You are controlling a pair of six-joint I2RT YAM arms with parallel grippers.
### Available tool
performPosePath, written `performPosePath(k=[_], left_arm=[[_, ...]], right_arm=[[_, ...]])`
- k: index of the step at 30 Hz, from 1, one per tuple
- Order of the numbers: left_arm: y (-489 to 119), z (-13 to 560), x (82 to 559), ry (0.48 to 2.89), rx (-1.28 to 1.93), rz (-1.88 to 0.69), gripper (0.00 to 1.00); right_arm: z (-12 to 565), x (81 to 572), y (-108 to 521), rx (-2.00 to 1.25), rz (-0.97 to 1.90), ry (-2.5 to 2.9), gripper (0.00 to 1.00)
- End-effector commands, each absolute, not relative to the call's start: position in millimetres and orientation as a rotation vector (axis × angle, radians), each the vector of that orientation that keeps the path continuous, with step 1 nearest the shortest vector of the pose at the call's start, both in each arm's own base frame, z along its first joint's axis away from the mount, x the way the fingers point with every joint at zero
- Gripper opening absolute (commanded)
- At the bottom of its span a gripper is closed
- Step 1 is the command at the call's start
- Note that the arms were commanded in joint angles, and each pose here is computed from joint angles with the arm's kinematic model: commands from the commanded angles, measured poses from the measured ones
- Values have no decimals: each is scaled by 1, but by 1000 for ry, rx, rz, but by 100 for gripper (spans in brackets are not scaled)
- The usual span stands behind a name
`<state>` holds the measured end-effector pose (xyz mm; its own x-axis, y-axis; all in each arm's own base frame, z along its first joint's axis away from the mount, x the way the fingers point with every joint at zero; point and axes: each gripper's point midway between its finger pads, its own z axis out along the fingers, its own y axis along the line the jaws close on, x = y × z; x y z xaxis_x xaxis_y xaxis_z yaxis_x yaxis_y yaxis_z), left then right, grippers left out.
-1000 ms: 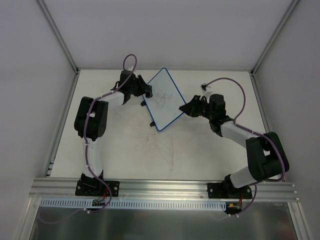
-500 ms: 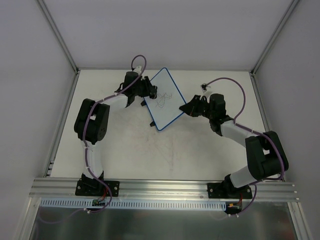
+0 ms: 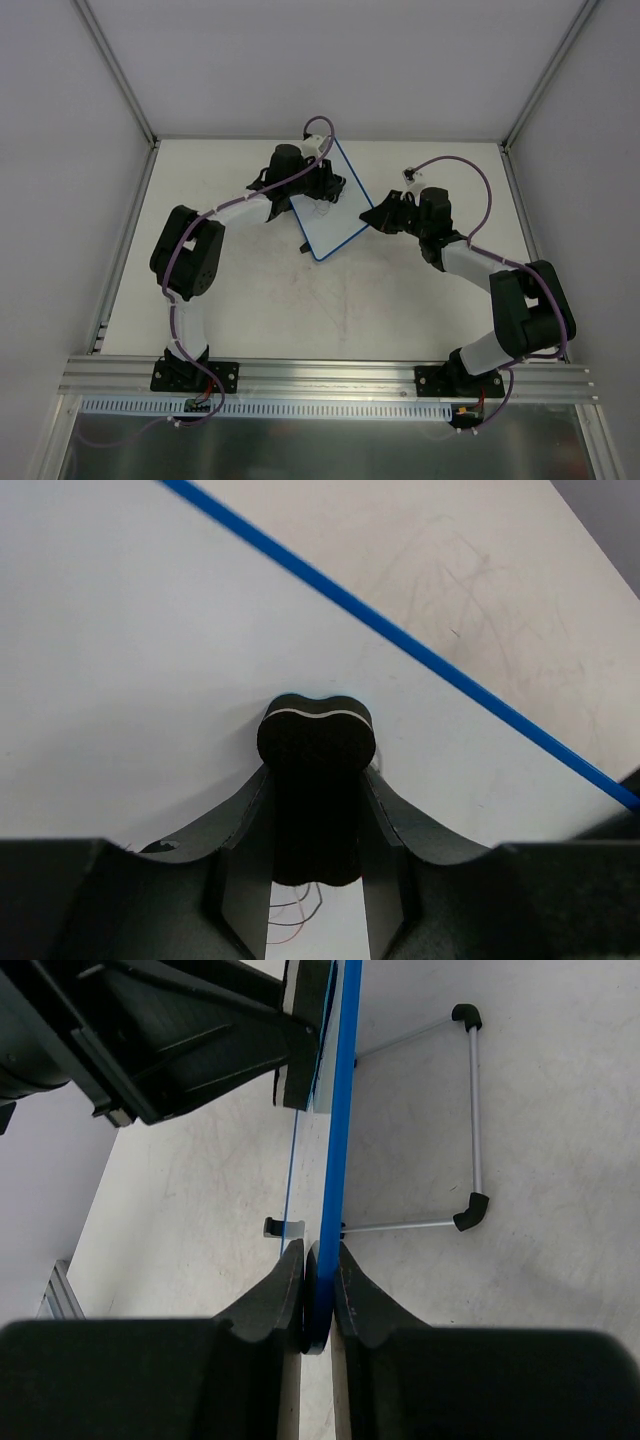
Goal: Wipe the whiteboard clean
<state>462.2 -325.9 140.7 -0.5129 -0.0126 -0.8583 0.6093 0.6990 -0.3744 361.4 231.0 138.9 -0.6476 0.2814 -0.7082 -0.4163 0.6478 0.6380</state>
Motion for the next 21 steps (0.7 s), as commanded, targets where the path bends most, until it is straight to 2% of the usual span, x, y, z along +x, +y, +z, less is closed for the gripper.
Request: performPosePath(k=[1,11,21], left_arm=[[-382,178,404,1787,800,-1024,0],[-401,168,385,1728,1037,-885,0],[-388,152,426,1861,843,-723,0]], right_arm=[[125,335,257,-336,1128,2054,0],[124,335,257,-337,1130,2053,0],[125,335,256,-334,1133,2053,0]])
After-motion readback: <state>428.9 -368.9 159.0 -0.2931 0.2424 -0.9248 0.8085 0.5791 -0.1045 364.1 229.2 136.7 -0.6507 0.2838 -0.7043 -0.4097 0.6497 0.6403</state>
